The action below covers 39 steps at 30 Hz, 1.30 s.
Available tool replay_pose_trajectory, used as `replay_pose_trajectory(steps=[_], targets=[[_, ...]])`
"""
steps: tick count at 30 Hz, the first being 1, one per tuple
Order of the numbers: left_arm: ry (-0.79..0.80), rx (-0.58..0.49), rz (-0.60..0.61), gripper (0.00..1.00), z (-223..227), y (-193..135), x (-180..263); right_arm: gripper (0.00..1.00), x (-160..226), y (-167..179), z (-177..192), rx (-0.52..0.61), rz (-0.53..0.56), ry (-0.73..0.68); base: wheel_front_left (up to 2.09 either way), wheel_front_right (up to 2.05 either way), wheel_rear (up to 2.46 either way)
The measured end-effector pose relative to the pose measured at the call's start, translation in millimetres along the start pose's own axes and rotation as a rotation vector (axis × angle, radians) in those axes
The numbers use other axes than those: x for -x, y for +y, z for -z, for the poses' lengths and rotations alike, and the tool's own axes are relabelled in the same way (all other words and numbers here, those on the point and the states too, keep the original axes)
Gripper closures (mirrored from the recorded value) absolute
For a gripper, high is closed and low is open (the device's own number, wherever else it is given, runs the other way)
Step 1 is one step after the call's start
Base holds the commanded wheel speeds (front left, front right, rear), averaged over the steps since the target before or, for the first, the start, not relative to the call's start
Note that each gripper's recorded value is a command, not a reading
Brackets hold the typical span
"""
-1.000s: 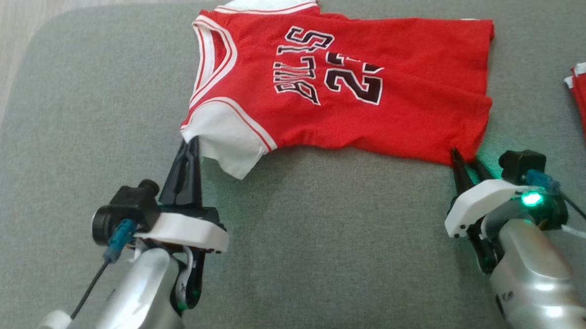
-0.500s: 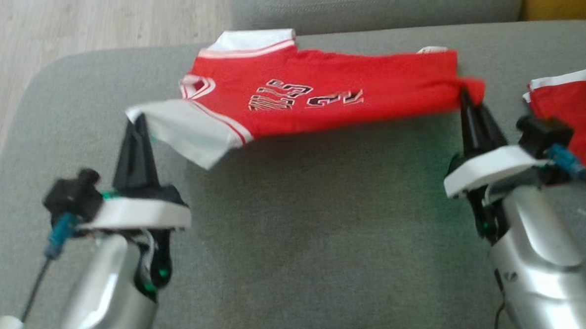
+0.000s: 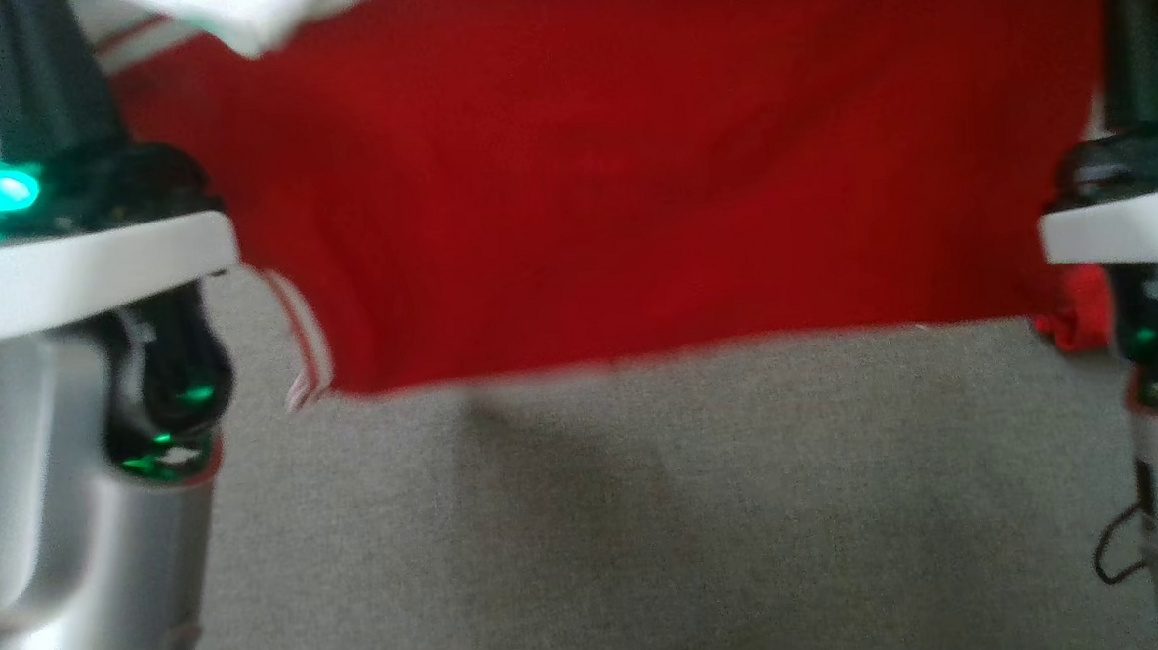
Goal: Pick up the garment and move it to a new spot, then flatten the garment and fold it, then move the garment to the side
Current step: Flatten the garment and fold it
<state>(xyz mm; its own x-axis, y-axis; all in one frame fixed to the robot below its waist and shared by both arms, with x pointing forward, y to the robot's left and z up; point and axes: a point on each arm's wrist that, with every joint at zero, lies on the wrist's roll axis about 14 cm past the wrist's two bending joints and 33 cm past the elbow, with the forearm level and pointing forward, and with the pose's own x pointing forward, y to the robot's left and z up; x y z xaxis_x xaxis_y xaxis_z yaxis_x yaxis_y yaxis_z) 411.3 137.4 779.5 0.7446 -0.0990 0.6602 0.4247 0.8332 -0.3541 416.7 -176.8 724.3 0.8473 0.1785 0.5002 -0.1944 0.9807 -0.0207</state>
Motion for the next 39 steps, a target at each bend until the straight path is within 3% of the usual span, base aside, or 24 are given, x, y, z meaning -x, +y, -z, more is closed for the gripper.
replay_pose_trajectory(steps=[5, 9, 14, 18, 23, 26, 33, 39], targets=[[0.058, -0.023, -0.008, 1.00, 1, 7, -9, 1.00, 5, -8, 2, 0.001, 0.024, 0.060, 0.00, 0.00, 0.00], [0.140, -0.007, -0.039, 1.00, 26, 27, -36, 1.00, -10, -10, 29, 0.007, 0.015, 0.141, 0.00, 0.00, 0.00], [0.222, -0.093, -0.068, 1.00, 65, 65, -70, 1.00, -49, -11, 69, 0.004, -0.014, 0.220, 0.00, 0.00, 0.00], [0.261, -0.151, -0.103, 1.00, 104, 100, -106, 1.00, -100, -19, 104, 0.032, -0.029, 0.262, 0.00, 0.00, 0.00], [0.173, -0.210, -0.112, 1.00, 112, 122, -153, 1.00, -155, -33, 117, 0.107, -0.020, 0.194, 0.00, 0.00, 0.00], [0.150, -0.219, -0.105, 1.00, 117, 127, -162, 1.00, -168, -40, 127, 0.134, -0.006, 0.181, 0.00, 0.00, 0.00], [0.306, -0.268, -0.104, 1.00, 156, 145, -117, 1.00, -124, -33, 207, 0.140, -0.026, 0.415, 0.00, 0.00, 0.00], [0.597, -0.305, -0.195, 1.00, 211, 185, 0, 1.00, -33, -18, 281, 0.136, -0.085, 0.740, 0.00, 0.00, 0.00]])
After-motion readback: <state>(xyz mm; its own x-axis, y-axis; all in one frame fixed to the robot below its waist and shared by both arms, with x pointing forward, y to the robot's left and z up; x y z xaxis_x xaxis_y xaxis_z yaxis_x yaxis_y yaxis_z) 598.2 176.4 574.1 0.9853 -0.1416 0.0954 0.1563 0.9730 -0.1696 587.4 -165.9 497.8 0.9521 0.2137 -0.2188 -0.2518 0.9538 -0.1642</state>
